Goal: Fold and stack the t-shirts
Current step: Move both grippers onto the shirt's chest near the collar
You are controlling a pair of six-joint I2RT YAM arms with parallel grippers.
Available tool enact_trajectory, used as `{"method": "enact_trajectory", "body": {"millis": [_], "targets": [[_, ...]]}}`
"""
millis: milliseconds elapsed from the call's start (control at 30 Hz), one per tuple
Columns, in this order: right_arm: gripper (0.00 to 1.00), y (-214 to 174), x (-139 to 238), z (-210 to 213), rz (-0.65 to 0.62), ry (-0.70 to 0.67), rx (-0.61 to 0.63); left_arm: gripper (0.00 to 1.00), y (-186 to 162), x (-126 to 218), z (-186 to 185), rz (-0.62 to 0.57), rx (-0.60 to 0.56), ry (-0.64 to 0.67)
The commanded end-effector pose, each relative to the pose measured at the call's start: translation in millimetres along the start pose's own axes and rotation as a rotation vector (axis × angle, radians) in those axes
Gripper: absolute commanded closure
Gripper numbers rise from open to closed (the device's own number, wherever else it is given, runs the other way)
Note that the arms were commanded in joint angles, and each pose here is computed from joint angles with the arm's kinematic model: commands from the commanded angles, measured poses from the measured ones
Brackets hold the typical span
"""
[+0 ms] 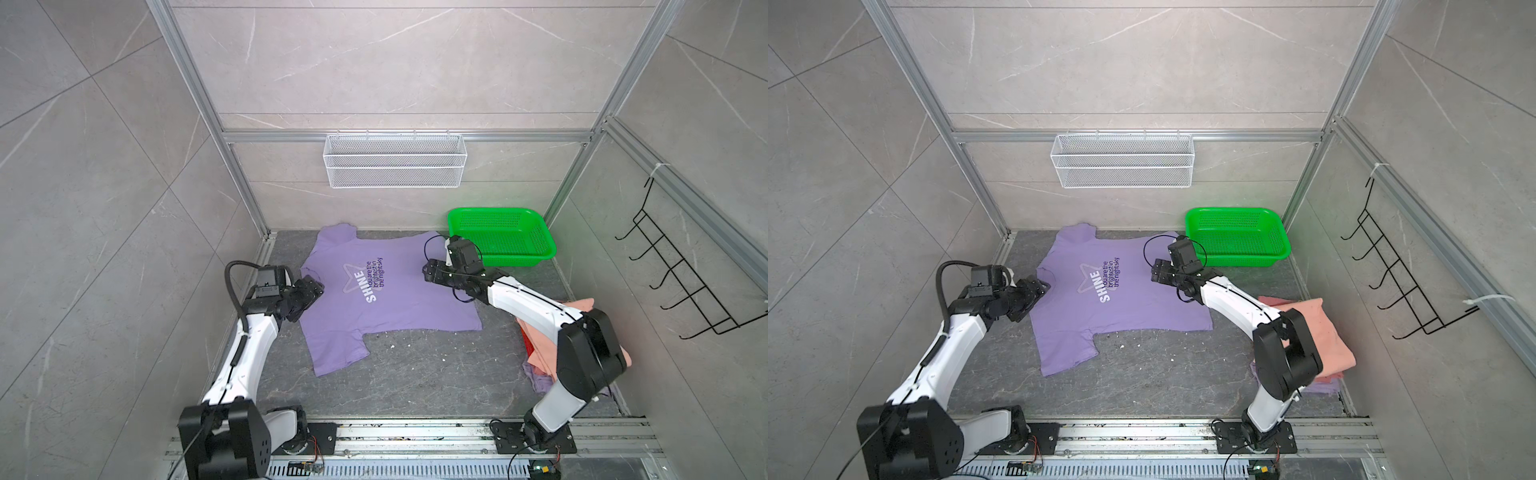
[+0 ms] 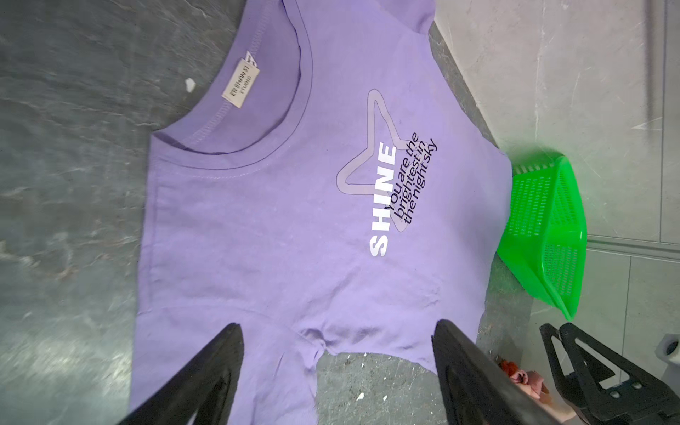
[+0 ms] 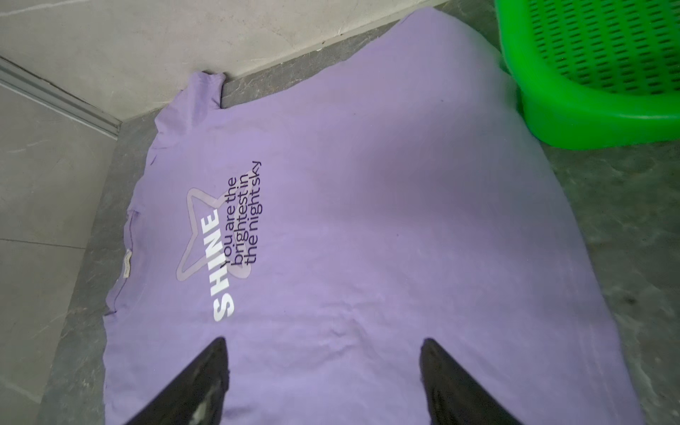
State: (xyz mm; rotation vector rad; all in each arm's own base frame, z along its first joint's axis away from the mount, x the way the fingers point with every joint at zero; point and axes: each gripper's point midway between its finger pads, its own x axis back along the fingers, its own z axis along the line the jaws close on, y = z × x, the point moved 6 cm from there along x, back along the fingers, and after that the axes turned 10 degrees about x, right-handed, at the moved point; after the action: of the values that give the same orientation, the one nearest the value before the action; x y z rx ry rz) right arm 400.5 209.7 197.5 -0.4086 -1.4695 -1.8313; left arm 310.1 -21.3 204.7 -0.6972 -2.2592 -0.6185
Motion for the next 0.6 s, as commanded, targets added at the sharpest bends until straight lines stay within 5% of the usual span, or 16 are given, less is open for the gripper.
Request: {"method": "enact_trajectory", "body": {"millis": [0,267,567], "targets": [[0.11,13.0,-25.8,2.5,-0.038,-0.034,-0.008,0.14,14.4,-25.0,-33.5,0.01,-0.071,-0.119],[0.1,-5.1,-85.0,-2.4,0.077,-0.046,-0.03,0.13,14.8,-105.2,-27.6,0.091,-0.022,-0.049],[0.1,-58.2,-97.7,-19.6,0.218,-0.063,-0.057,0.13,3.0,-134.5,11.8,0.108,0.016,0.075]]}}
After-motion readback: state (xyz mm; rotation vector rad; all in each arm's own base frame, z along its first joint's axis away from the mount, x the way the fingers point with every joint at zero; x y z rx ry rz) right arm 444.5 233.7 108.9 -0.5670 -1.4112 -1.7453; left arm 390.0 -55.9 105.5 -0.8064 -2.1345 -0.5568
